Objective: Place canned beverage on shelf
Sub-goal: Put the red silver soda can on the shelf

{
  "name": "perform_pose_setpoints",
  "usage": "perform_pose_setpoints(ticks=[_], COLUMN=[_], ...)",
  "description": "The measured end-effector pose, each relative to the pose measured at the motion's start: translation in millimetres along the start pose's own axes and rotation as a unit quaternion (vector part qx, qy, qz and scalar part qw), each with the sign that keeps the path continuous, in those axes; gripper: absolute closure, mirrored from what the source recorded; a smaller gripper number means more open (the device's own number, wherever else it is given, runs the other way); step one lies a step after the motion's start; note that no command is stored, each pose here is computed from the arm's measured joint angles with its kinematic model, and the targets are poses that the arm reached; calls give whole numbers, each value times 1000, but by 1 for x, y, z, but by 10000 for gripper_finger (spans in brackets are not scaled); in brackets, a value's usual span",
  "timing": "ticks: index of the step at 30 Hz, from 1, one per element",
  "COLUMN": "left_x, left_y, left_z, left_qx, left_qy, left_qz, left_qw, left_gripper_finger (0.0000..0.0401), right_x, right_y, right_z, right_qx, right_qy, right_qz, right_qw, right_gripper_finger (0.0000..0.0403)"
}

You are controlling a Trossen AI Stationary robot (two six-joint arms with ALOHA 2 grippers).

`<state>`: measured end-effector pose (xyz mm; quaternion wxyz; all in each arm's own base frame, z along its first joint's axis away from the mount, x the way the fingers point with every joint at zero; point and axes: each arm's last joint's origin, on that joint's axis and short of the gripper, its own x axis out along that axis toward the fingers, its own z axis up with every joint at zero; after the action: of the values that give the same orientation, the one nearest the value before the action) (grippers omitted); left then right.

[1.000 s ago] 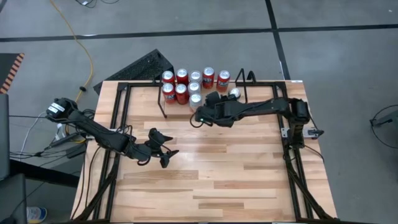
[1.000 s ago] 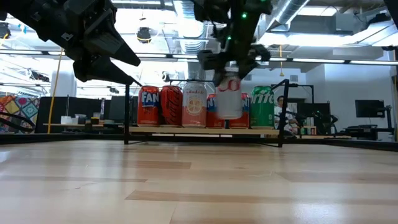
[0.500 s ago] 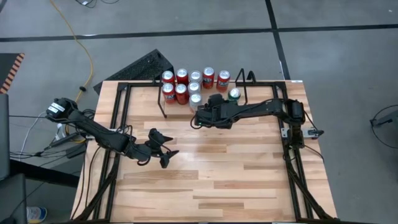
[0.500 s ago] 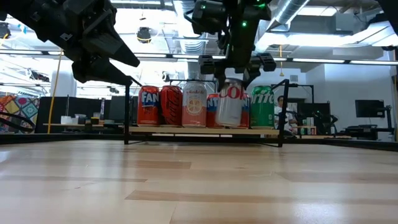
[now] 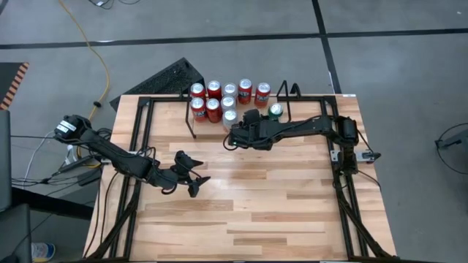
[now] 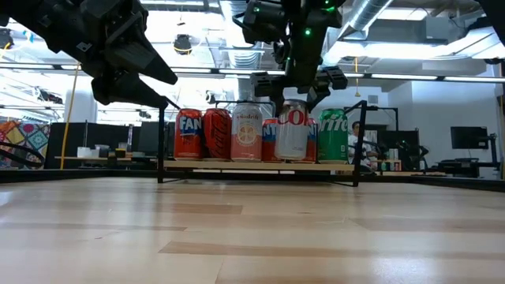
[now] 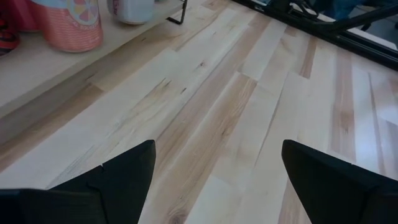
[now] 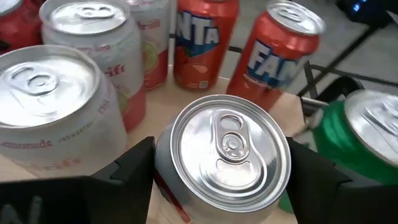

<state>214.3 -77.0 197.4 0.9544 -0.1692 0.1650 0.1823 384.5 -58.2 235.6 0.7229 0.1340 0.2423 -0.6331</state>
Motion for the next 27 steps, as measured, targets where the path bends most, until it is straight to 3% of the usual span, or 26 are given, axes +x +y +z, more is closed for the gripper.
perform_pose_setpoints(ticks=[8,27], left_x=[0,0], left_y=[0,-1], left_z=[0,-1], left_qx=[0,-1], left_qy=[1,14], left_qz=[-1,-18], left_qw=[1000,1000], left_gripper_finger=[67,67], right_x=[5,15], right_y=[8,4], right_z=[8,12], right_qx=[-33,-109], right_qy=[4,31], right_qz=[40,49], right_qw=[999,992], right_gripper_finger=[96,77])
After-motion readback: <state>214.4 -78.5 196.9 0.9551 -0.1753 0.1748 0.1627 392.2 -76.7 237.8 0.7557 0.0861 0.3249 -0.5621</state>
